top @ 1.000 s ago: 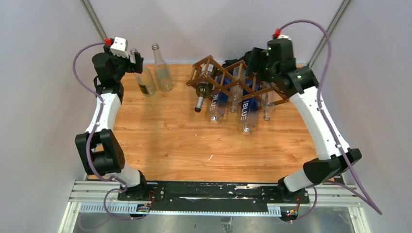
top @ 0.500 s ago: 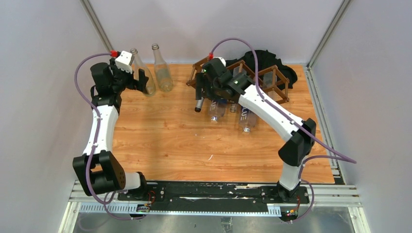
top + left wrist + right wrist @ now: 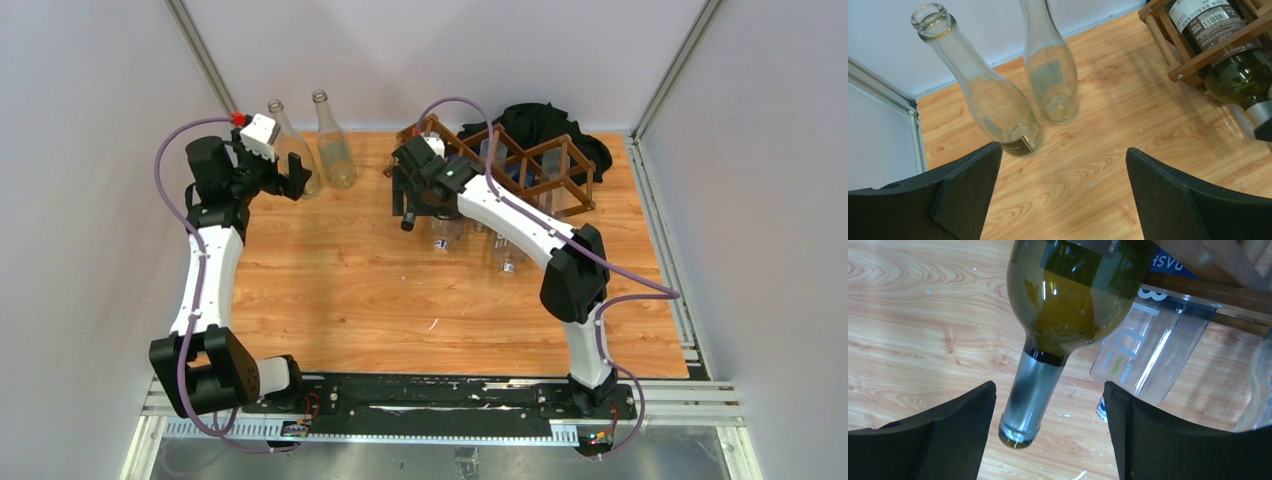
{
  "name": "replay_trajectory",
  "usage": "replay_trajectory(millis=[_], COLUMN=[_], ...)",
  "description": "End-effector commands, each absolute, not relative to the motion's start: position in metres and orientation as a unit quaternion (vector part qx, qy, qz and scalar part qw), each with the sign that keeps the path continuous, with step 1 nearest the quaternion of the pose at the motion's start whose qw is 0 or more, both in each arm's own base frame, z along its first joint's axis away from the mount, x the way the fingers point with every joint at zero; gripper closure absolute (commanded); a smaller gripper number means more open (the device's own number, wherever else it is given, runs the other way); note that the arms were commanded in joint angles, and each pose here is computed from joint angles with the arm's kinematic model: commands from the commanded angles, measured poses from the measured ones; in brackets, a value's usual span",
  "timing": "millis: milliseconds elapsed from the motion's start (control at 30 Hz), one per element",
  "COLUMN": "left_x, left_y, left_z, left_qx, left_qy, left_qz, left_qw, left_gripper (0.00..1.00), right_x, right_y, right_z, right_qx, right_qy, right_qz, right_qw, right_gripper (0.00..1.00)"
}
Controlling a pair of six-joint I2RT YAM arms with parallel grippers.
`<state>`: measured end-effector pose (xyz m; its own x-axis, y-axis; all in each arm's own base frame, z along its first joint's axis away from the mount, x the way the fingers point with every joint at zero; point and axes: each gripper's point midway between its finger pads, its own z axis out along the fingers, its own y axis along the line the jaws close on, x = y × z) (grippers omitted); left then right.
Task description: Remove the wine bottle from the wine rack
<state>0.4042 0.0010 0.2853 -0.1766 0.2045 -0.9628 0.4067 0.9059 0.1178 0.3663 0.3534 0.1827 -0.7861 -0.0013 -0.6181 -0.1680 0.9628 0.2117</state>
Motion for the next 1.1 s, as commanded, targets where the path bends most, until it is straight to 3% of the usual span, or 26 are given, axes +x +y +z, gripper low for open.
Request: replay_trajectory(millis=[0,200,500,833,1067], left_x=[0.395,0.389,0.387,0.388,0.372], left_y=[-0.005,-0.01,-0.016,-0.044,-0.063], left_z=[0.284,0.285,0.284,0.278,0.268], left_qx=[0.201,0.207,0.221,0.266,0.319], left_qy=[0.761,0.758,0.756,0.75,0.746], left_qz=[-0.102,-0.111,-0.123,-0.139,-0.137], left_qw=[0.608,0.608,0.604,0.59,0.568], left_gripper=[0.0,0.0,0.0,0.0,0.0], right_x=[0.376,0.383,0.387,0.385,0.377], right_y=[0.362,0.37,0.373,0.37,0.365], right_z=[0.183,0.16,0.154,0.16,0.176], right_qx=[-0.032,-0.03,-0.026,-0.019,-0.011], right_qy=[0.931,0.935,0.931,0.926,0.919], right_qz=[0.127,0.122,0.129,0.14,0.158], right_qw=[0.34,0.332,0.341,0.351,0.361], right_gripper=[0.19,0.25,0.47,0.86,1.0])
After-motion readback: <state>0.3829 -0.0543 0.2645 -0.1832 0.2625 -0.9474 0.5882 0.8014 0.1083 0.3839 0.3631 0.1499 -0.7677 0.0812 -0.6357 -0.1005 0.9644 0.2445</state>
